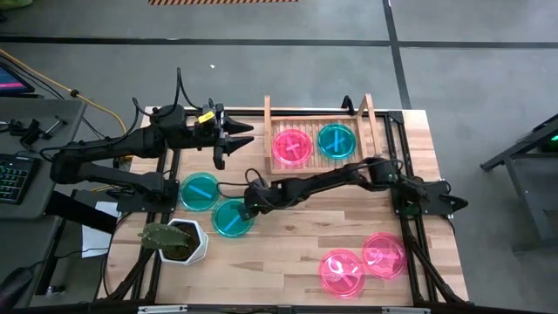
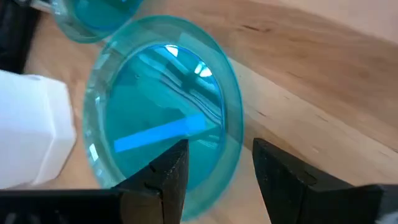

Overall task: Place and stack plates onto a shelf
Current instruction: Stack the blue plate on top of the other blue plates on the shelf

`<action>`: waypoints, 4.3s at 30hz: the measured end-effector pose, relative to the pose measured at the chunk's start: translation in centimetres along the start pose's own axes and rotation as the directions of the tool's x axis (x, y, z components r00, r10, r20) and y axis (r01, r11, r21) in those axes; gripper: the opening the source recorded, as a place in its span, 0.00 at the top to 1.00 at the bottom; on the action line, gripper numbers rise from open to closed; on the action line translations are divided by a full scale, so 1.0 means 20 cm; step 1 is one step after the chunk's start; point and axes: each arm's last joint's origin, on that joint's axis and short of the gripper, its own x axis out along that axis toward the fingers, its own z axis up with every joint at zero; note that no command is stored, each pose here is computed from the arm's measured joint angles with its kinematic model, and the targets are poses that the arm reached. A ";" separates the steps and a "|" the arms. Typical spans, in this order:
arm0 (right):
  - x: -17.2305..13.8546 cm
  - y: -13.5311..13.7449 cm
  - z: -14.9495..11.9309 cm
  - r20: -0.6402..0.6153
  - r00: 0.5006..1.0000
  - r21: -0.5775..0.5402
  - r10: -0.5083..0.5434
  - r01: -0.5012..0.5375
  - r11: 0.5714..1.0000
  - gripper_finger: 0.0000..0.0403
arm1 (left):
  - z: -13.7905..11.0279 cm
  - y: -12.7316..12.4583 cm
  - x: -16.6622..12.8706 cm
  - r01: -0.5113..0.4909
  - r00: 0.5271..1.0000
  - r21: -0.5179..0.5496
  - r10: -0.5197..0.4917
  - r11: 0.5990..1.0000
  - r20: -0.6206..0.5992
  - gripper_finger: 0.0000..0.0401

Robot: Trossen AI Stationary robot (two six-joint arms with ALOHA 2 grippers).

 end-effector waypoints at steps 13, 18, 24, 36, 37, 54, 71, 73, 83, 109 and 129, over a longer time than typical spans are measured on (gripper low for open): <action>0.11 -0.04 -0.05 -0.034 0.997 -0.067 -0.072 0.070 0.995 0.90 | 0.00 0.00 0.00 0.000 1.000 0.000 0.000 1.000 -0.001 0.62; 0.08 -0.05 -0.05 -0.085 0.991 -0.134 -0.099 0.087 0.987 0.99 | 0.00 0.00 0.00 0.000 1.000 0.000 0.000 1.000 0.000 0.62; -0.13 -0.10 -0.04 -0.153 0.949 -0.333 -0.274 0.212 0.919 1.00 | 0.02 -0.01 -0.03 0.001 1.000 0.037 -0.002 0.999 0.023 0.62; -0.82 -0.64 -0.21 -0.107 0.963 -0.139 -0.249 0.233 0.962 1.00 | 0.05 -0.01 -0.06 -0.014 0.998 0.092 0.009 0.996 0.058 0.62; -0.88 -0.70 -0.22 -0.068 0.970 -0.084 -0.233 0.227 0.970 1.00 | 0.05 -0.01 -0.06 -0.014 0.998 0.092 0.009 0.996 0.056 0.62; -1.08 -1.06 -0.31 0.141 0.975 0.190 0.172 -0.197 0.962 0.99 | 0.04 0.00 -0.05 -0.064 0.996 -0.036 0.066 0.997 0.051 0.62; -0.78 -1.05 -0.55 -0.120 0.988 0.319 0.098 -0.055 0.946 0.44 | 0.03 0.00 -0.05 -0.067 0.997 -0.034 0.068 0.997 0.038 0.62; -0.74 -1.04 -0.56 -0.122 0.987 0.334 0.102 -0.056 0.941 0.42 | 0.03 0.00 -0.05 -0.068 0.997 -0.035 0.069 0.997 0.030 0.62; -0.57 -1.01 -0.57 -0.029 0.990 0.463 0.139 -0.110 0.880 0.49 | -0.01 0.01 -0.05 -0.080 0.996 -0.036 0.079 0.996 -0.039 0.62; -1.00 -0.93 -0.40 0.478 0.847 0.413 0.234 -0.452 0.791 1.00 | 0.05 -0.01 -0.12 -0.074 0.997 0.017 0.073 0.997 0.031 0.62; -0.82 -1.15 -0.19 0.682 0.556 0.716 -0.475 -0.373 0.591 1.00 | 0.05 0.00 -0.12 -0.076 0.997 0.079 0.074 0.994 0.034 0.62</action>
